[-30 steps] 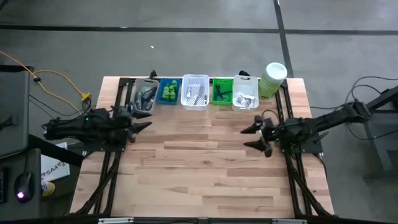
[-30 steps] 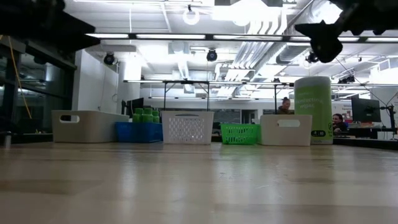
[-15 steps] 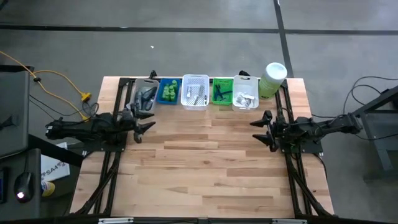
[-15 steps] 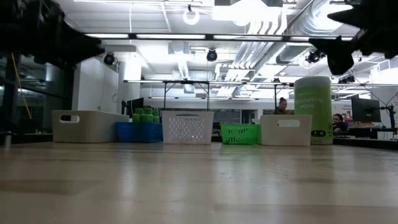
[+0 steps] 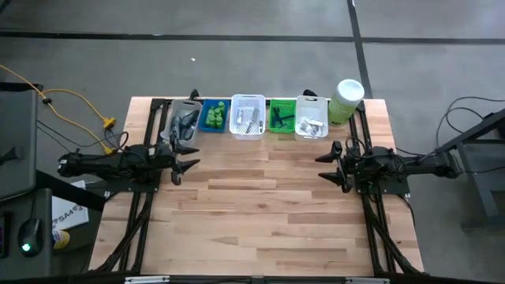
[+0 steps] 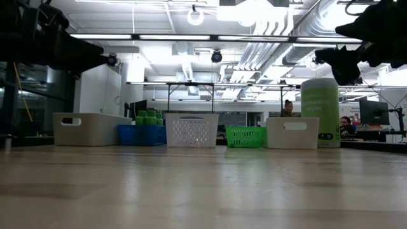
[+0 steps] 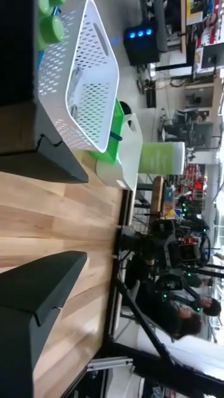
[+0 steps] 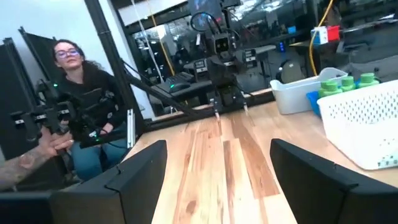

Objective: Pick & Place Travel size toiletries
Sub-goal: Return to Home Position

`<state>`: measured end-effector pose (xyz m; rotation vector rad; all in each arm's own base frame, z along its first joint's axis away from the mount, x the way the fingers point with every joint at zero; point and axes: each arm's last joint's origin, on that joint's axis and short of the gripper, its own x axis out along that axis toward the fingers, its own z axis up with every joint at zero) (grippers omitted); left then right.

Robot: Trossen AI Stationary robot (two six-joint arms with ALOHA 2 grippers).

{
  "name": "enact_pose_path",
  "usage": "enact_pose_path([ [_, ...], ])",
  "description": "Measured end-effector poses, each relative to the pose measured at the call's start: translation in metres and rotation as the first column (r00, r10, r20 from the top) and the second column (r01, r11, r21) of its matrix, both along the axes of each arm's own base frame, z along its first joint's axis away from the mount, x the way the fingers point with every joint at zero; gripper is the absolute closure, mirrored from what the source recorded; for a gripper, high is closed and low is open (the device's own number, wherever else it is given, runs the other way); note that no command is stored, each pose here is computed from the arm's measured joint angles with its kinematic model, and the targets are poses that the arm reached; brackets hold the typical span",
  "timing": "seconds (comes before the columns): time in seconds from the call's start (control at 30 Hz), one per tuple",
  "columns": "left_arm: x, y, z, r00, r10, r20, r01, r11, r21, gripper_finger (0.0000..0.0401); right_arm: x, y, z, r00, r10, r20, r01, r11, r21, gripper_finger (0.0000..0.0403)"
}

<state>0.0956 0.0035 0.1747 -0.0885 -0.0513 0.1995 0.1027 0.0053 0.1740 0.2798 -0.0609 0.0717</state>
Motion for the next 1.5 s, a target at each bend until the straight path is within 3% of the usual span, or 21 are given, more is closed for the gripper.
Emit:
enact_pose_path([
  [0.13, 0.000, -0.001, -0.001, 1.000, -0.028, -0.007, 0.028, 1.000, 0.007, 0.0213, 0.000, -0.001, -0.004, 0.999, 0.016, -0.042, -0.015, 1.000, 0.009, 0.0123],
  [0.3, 0.001, -0.004, -0.003, 0.988, -0.147, -0.040, 0.149, 0.987, 0.064, 0.0213, 0.000, -0.001, -0.010, 0.995, 0.007, -0.101, -0.005, 1.000, 0.026, 0.0123],
  [0.57, 0.001, -0.006, -0.005, 0.976, -0.213, -0.051, 0.214, 0.976, 0.028, 0.0213, 0.000, -0.001, -0.013, 0.992, -0.003, -0.129, 0.001, 1.000, -0.011, 0.0123],
  [0.77, 0.002, -0.006, -0.005, 0.975, -0.217, -0.058, 0.219, 0.975, 0.031, 0.0213, 0.000, -0.001, -0.013, 0.991, -0.010, -0.132, 0.003, 0.999, -0.049, 0.0123],
  [1.5, 0.002, -0.006, -0.004, 0.976, -0.214, -0.042, 0.216, 0.976, 0.028, 0.0213, 0.000, -0.001, -0.013, 0.992, -0.008, -0.123, 0.002, 0.999, -0.046, 0.0123],
])
